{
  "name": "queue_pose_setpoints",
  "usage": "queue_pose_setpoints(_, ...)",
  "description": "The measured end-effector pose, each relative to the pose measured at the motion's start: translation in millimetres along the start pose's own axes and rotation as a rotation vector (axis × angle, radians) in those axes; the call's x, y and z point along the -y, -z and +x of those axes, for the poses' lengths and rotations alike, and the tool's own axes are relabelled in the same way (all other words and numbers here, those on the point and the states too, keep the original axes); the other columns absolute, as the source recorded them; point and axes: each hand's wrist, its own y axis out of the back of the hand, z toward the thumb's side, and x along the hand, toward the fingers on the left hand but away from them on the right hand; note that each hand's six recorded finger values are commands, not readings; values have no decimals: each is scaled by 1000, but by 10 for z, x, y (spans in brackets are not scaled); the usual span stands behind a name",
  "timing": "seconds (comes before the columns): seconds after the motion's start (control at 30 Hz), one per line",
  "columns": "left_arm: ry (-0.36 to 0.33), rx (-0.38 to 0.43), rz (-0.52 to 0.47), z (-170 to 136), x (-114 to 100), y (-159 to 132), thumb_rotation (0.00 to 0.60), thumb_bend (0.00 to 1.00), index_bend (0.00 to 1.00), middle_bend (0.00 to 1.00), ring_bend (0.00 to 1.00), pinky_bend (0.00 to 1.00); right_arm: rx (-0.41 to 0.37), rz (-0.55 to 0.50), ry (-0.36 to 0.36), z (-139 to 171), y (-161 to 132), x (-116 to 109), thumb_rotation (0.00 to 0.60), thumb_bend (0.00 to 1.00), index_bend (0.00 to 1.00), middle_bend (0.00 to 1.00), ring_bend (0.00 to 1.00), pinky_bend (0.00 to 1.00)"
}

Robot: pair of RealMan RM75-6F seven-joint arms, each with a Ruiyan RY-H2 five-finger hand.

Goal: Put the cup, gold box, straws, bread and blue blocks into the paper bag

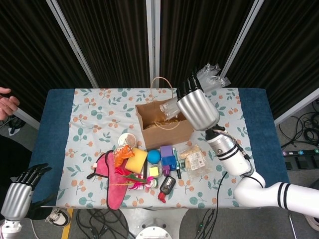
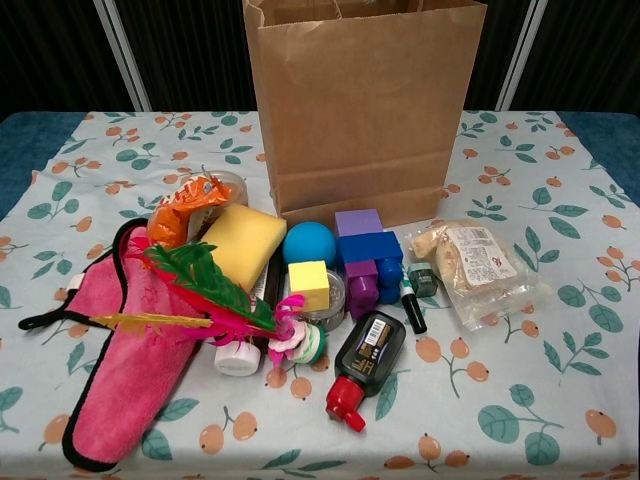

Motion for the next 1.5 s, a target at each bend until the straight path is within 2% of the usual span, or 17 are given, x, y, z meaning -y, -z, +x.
queue_pose_setpoints(0.1,0,0,-3,0,-3,1,600,173,294,313,214,261,-4,9,-18,-16,-32,29,600,158,485,409,248,125)
queue_pose_setpoints(0.17,0,0,-4,0,-3,2,600,172,294,313,215,261,-5,16,-36,-15,-42,56,600,65,287,303,101,33)
queue_pose_setpoints(0.23,-1,1,-4,0,-7,2,600,172,294,313,214,261,0,23,-68,-8,-48,95,600,10,107,185,11,0)
queue_pose_setpoints(0.3,-1,0,-4,0,-7,4,600,173,294,313,215,261,7,27,-104,1,-52,126,600,0,14,117,0,0)
queue_pose_setpoints(0.43,0,-2,-4,4,-4,7,600,172,294,313,215,261,18,29,-136,14,-61,111,600,0,0,103,0,0)
queue_pose_setpoints(0.73,-2,-3,-5,2,-7,6,600,173,294,313,214,261,50,-46,-81,64,29,-55,600,0,0,116,0,0)
queue_pose_setpoints(0.87,0,2,-6,3,-1,-8,600,172,294,313,214,261,89,-91,-51,168,236,-160,600,0,0,136,0,0)
queue_pose_setpoints(0.97,-1,6,-7,5,3,-23,600,172,294,313,214,261,137,-143,-73,341,456,-124,600,0,0,150,0,0)
queue_pose_setpoints(1.07,-2,6,-6,7,2,-24,600,172,294,313,215,261,180,-203,-129,568,648,30,600,0,0,153,0,0)
queue_pose_setpoints(1.2,-6,9,-1,12,-4,-34,600,172,294,313,214,261,226,-308,-222,916,812,350,600,0,0,157,0,0)
queue_pose_setpoints(1.37,3,15,14,12,19,-52,600,172,294,313,214,261,276,-490,-336,1348,859,806,600,0,0,167,0,0)
queue_pose_setpoints(1.5,10,18,21,7,37,-62,600,173,294,313,214,261,313,-678,-427,1744,784,1219,600,0,10,178,0,0)
